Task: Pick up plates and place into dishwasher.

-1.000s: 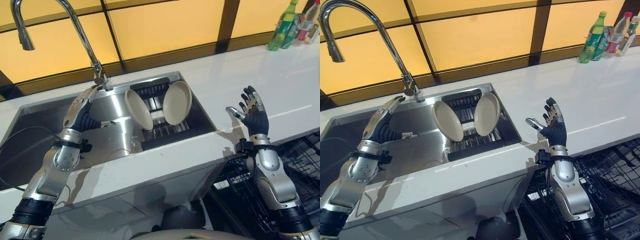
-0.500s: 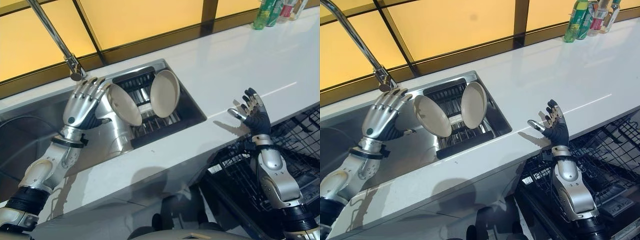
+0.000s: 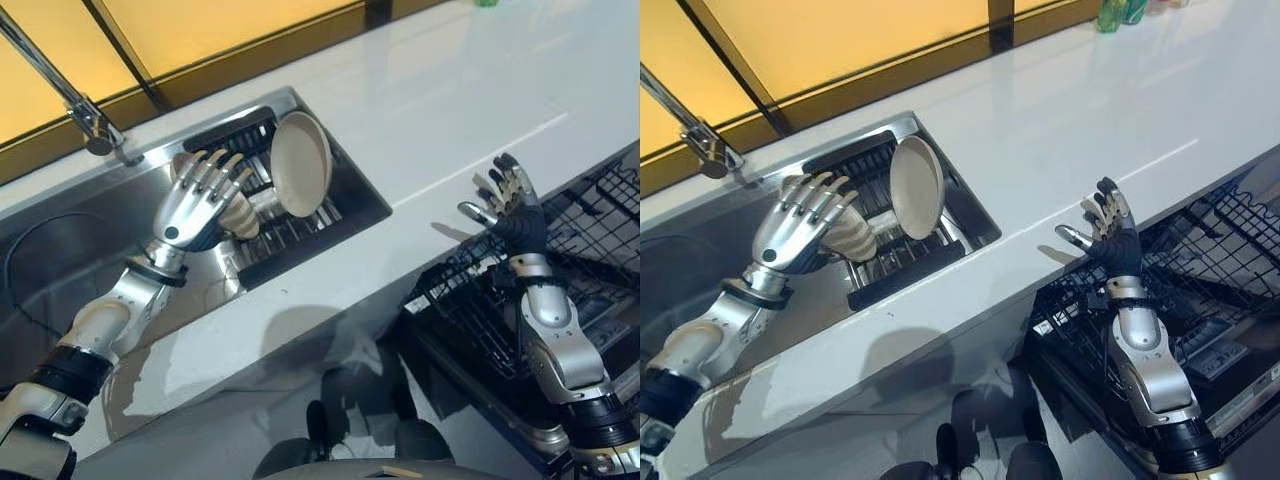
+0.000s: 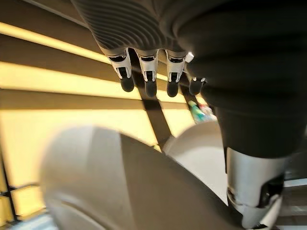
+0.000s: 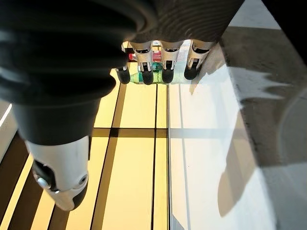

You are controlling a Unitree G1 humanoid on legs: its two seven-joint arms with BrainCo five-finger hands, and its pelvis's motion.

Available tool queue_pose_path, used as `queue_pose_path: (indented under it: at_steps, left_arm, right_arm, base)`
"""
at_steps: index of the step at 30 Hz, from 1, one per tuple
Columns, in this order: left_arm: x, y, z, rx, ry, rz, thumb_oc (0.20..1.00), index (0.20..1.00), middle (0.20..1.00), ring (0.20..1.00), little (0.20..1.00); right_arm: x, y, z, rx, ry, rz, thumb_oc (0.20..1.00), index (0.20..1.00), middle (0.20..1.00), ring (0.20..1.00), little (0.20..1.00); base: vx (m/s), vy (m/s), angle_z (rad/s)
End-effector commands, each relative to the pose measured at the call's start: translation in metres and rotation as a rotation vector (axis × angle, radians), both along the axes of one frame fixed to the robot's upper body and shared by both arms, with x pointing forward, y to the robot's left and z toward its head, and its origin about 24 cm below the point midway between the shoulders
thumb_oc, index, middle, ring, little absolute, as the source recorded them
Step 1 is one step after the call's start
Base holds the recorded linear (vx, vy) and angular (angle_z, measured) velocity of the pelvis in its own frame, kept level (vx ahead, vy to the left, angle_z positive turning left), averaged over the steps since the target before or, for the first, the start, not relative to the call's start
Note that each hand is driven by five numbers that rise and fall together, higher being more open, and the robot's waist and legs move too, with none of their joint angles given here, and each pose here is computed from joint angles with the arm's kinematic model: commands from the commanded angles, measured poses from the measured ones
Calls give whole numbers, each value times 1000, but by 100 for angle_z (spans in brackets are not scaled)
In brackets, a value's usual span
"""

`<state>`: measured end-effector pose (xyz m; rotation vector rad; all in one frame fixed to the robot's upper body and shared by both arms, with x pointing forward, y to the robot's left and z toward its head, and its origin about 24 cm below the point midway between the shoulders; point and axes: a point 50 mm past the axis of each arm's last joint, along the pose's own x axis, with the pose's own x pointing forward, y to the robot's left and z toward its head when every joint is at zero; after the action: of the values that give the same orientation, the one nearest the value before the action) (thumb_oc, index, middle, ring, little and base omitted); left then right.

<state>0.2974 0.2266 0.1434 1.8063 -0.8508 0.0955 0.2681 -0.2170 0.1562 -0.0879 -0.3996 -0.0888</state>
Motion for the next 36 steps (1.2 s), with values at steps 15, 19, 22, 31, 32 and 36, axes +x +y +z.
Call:
queue_pose_path:
  at_steps: [15,19,22,31,32,36]
  left_arm:
    - [25,21,34,276,315,271,1000,1000,1000,1000,1000]
    - [25,25,49,220,229,290,1000,1000,1000,1000,1000]
    - [22,26,64,202,118,274,1000,1000,1000,1000,1000]
    - [-9,25,106,138,-221,188,1000,1000,1000,1000,1000]
    - [-14,24,109,122,-266,176,1000,1000,1000,1000,1000]
    - [-30,18,120,88,-377,141,1000,1000,1000,1000,1000]
  right_arm:
    - [8,-9,41,-82,-124,1,1000,1000,1000,1000,1000]
    - [8,-12,42,-86,-116,-3,1000,1000,1000,1000,1000]
    - [6,-15,41,-87,-114,-10,1000,1000,1000,1000,1000]
    - [-4,-31,34,-80,-74,-48,1000,1000,1000,1000,1000]
    - [-4,-33,33,-77,-68,-52,1000,1000,1000,1000,1000]
    - [-8,-36,30,-65,-47,-64,1000,1000,1000,1000,1000]
  base:
    - [3,59,-2]
    - [8,15,3]
    - [0,6,10]
    - [37,-6,12]
    - [57,-24,7]
    - [49,-40,15]
